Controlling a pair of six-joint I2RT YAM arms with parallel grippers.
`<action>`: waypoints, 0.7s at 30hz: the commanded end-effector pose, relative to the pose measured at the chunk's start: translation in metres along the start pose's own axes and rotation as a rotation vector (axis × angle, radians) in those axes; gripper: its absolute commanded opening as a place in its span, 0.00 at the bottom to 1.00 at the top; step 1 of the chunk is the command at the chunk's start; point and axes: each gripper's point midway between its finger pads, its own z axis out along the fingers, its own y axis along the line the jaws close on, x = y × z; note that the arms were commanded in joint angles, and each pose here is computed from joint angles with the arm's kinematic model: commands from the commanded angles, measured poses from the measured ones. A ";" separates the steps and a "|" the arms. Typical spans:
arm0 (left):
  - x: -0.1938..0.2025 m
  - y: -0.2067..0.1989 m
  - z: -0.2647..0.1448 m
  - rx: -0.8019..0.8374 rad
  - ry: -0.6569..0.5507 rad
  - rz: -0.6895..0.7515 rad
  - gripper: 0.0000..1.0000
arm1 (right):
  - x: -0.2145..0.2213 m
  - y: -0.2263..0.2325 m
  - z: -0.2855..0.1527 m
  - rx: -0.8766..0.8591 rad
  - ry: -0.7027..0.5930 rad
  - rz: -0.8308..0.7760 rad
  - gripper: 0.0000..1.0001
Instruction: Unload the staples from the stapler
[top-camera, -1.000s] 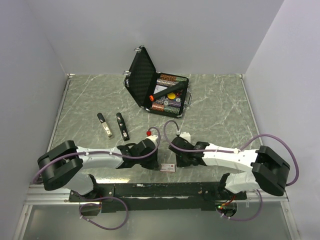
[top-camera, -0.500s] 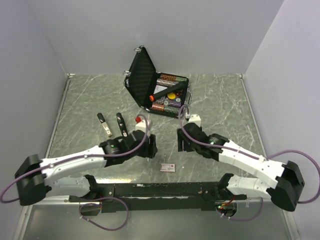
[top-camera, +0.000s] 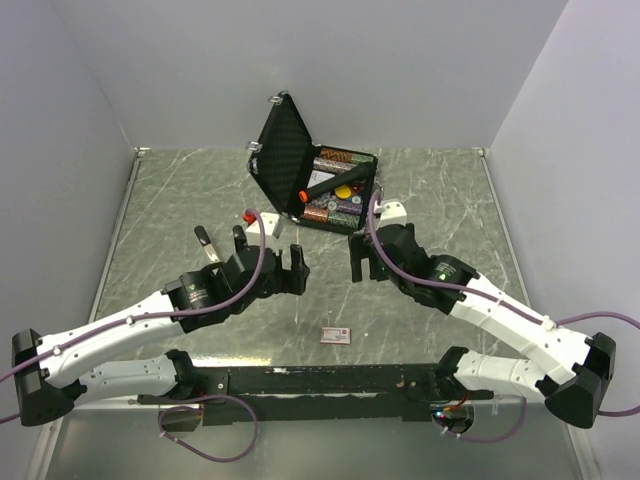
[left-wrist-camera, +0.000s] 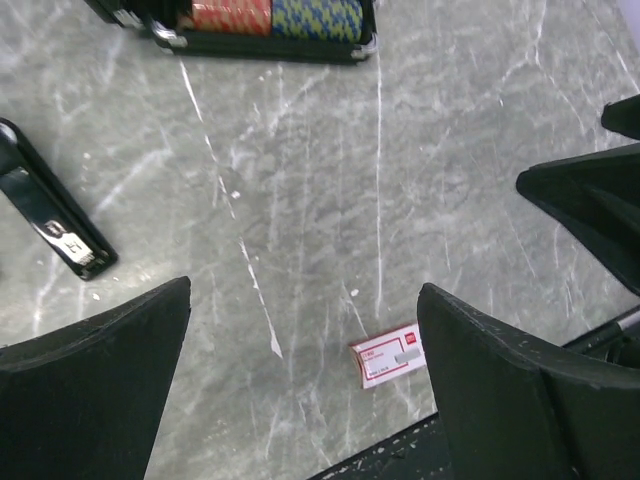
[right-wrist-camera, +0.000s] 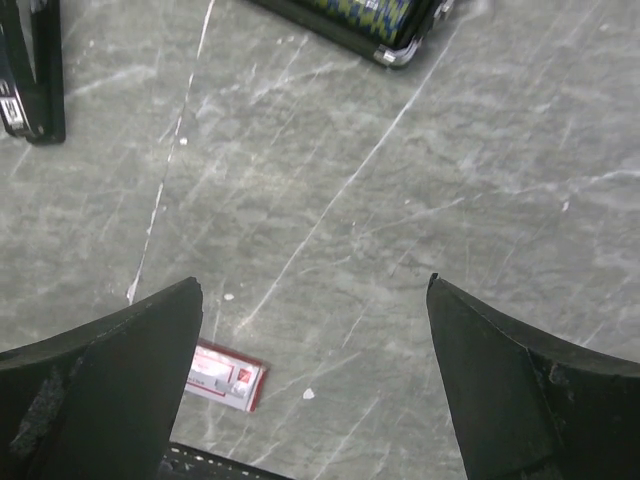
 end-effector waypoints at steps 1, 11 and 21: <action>-0.033 0.006 -0.014 -0.042 -0.079 0.020 0.99 | -0.038 -0.009 -0.011 0.070 -0.090 0.012 1.00; -0.055 0.004 -0.025 -0.028 -0.143 0.020 0.99 | -0.072 -0.018 -0.017 0.141 -0.202 0.045 1.00; -0.068 -0.002 -0.029 -0.019 -0.163 0.014 0.99 | -0.089 -0.024 -0.028 0.153 -0.276 0.041 1.00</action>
